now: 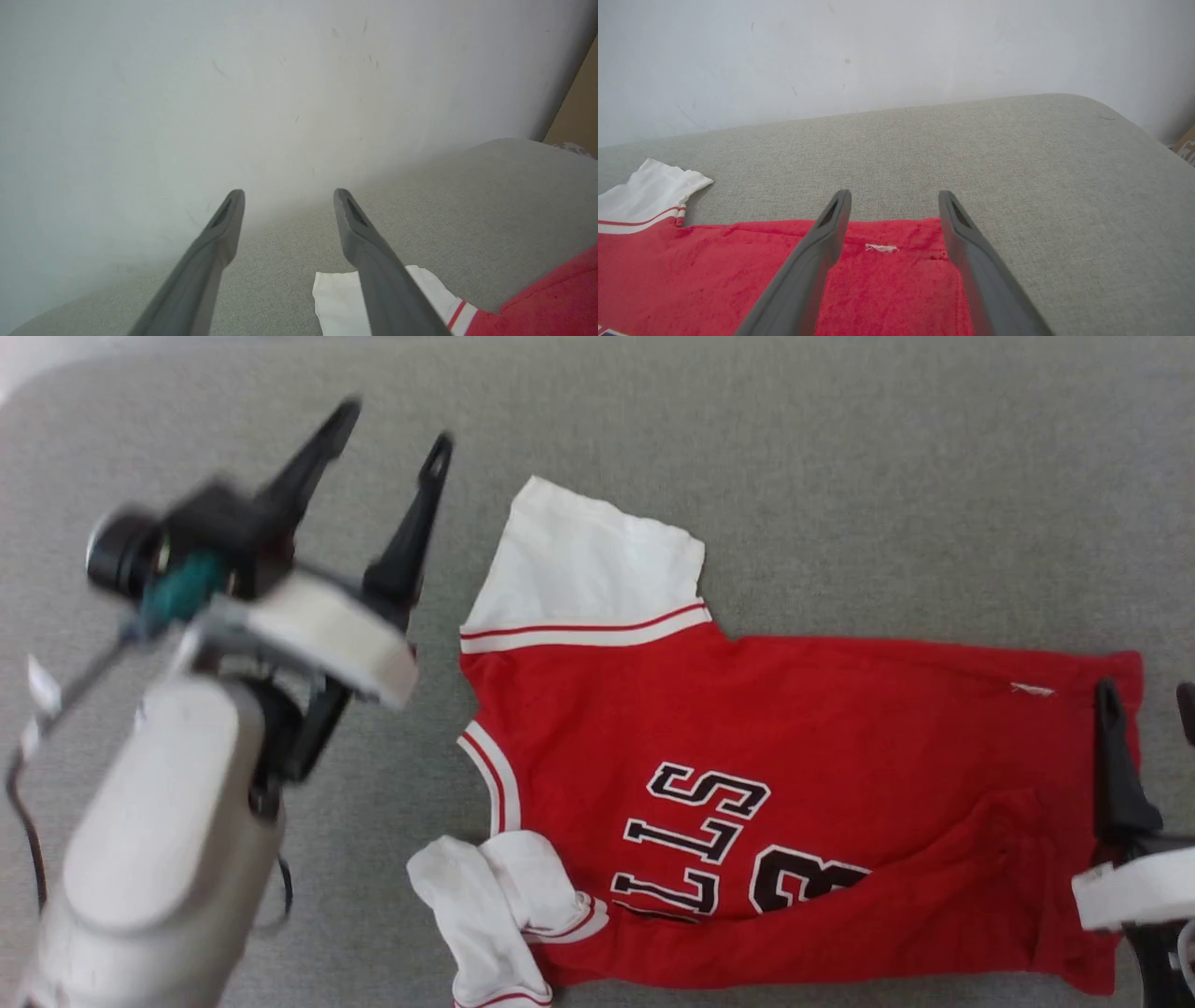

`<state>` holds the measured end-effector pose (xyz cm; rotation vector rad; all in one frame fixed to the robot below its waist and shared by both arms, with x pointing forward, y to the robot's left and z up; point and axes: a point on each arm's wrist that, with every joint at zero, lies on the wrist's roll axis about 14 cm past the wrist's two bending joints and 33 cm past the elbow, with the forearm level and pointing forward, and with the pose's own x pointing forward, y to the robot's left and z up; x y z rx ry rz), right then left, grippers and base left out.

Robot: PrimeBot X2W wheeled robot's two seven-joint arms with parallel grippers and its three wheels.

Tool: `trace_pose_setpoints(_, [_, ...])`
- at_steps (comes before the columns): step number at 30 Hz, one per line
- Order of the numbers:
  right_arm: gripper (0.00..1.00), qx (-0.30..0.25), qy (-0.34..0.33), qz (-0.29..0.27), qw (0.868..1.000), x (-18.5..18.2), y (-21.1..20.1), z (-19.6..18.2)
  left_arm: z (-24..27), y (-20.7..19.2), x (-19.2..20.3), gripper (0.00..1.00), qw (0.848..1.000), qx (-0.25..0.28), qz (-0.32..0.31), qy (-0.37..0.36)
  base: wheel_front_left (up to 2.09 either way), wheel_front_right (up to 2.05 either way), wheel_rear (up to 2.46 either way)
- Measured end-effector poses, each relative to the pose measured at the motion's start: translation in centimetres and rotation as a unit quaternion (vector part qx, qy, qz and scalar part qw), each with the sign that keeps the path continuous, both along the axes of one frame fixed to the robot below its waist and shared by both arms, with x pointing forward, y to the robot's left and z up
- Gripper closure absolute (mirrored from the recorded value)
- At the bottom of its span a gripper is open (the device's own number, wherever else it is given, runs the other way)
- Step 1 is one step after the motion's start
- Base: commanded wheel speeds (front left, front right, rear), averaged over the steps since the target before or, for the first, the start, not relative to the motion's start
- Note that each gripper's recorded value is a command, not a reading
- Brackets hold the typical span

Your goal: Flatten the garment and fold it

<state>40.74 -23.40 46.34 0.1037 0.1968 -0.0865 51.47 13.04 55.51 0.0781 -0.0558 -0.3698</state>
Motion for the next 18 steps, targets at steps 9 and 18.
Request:
trace_pose_setpoints(9, [0.0, -0.004, 0.016, -0.001, 1.0, 1.6, 0.0, -2.5, -6.6, -2.3, 5.7, 0.0, 0.978, 0.065, -0.063, 0.188, 0.0, 0.0, 0.0])
trace_pose_setpoints(18, [0.0, -0.015, 0.042, -0.026, 0.999, 1.1, -1.7, -4.7, -14.5, -3.6, 5.0, 0.0, 0.926, 0.114, -0.113, 0.341, 0.0, 0.0, 0.0])
